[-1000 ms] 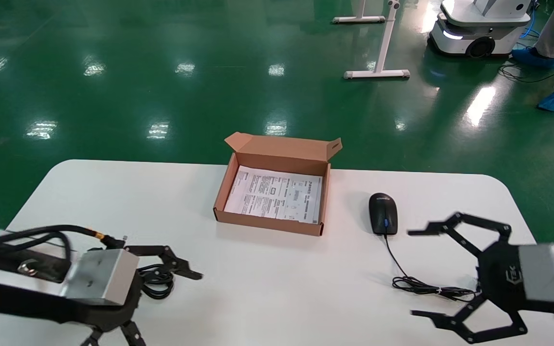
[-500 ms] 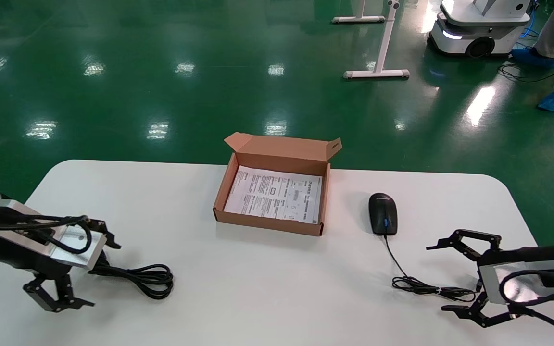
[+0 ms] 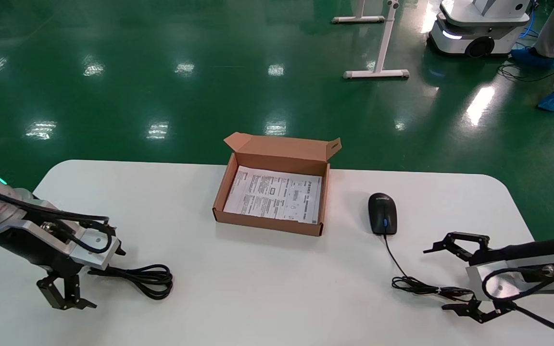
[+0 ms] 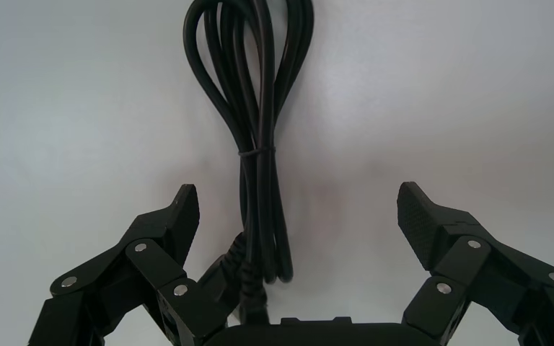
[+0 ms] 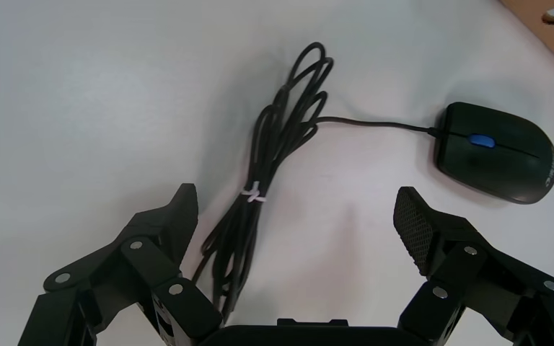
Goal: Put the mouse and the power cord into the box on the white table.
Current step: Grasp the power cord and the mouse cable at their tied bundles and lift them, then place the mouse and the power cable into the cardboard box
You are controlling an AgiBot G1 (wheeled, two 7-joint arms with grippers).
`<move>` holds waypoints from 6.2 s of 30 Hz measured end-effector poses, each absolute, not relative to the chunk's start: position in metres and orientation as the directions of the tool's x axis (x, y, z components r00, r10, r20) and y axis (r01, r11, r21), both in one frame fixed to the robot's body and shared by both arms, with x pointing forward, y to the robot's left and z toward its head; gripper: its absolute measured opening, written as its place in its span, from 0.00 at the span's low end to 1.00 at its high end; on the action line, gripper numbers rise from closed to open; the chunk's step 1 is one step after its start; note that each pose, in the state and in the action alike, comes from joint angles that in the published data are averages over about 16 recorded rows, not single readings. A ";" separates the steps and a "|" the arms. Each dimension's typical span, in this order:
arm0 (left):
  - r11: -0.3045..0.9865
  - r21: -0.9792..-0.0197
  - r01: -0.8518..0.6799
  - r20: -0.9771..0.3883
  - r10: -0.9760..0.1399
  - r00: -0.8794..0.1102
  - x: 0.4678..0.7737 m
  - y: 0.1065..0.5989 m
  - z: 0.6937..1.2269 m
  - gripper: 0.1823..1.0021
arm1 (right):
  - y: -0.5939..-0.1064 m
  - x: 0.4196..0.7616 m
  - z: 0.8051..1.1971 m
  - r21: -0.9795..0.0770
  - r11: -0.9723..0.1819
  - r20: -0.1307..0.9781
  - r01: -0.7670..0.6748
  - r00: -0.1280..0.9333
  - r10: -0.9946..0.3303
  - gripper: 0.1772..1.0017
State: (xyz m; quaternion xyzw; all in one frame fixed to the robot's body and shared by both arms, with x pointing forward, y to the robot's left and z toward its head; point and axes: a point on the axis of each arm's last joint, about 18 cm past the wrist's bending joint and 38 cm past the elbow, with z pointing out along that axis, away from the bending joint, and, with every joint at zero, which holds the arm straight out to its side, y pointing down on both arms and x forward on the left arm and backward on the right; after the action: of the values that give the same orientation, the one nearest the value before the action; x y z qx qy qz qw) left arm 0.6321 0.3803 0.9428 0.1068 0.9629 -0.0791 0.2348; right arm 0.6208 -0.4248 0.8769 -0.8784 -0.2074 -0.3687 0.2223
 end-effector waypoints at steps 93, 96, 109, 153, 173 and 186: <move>0.913 0.036 0.407 -0.977 0.118 -0.179 0.652 0.301 1.226 0.06 | -0.222 0.691 1.057 -0.251 -0.599 0.949 0.761 0.317 0.005 0.05; 0.919 0.048 0.390 -0.978 0.123 -0.170 0.656 0.300 1.228 0.06 | -0.209 0.695 1.047 -0.246 -0.593 0.947 0.767 0.321 0.022 0.05; 0.929 0.059 0.366 -0.969 0.141 -0.202 0.656 0.309 1.220 0.06 | -0.187 0.709 0.997 -0.216 -0.622 0.924 0.753 0.363 0.118 0.05; 0.915 0.070 0.398 -0.958 0.172 -0.228 0.685 0.274 1.188 0.06 | -0.224 0.722 1.043 -0.218 -0.718 0.954 0.661 0.298 -0.015 0.70; 0.867 0.047 0.496 -0.930 0.219 -0.295 0.740 0.207 1.067 0.06 | -0.365 0.698 1.058 -0.274 -0.832 0.949 0.482 0.274 -0.154 0.98; 0.822 -0.037 0.569 -0.916 0.200 -0.349 0.741 0.166 1.018 0.06 | -0.404 0.689 1.046 -0.285 -0.865 0.943 0.412 0.280 -0.178 1.00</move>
State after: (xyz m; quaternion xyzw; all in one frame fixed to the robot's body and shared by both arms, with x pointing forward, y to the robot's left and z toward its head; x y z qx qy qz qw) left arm 0.7409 0.1655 1.0184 0.2397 0.8017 -0.1782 0.5177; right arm 0.6892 -0.4042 1.0459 -0.7607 -0.0769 -0.5950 0.2477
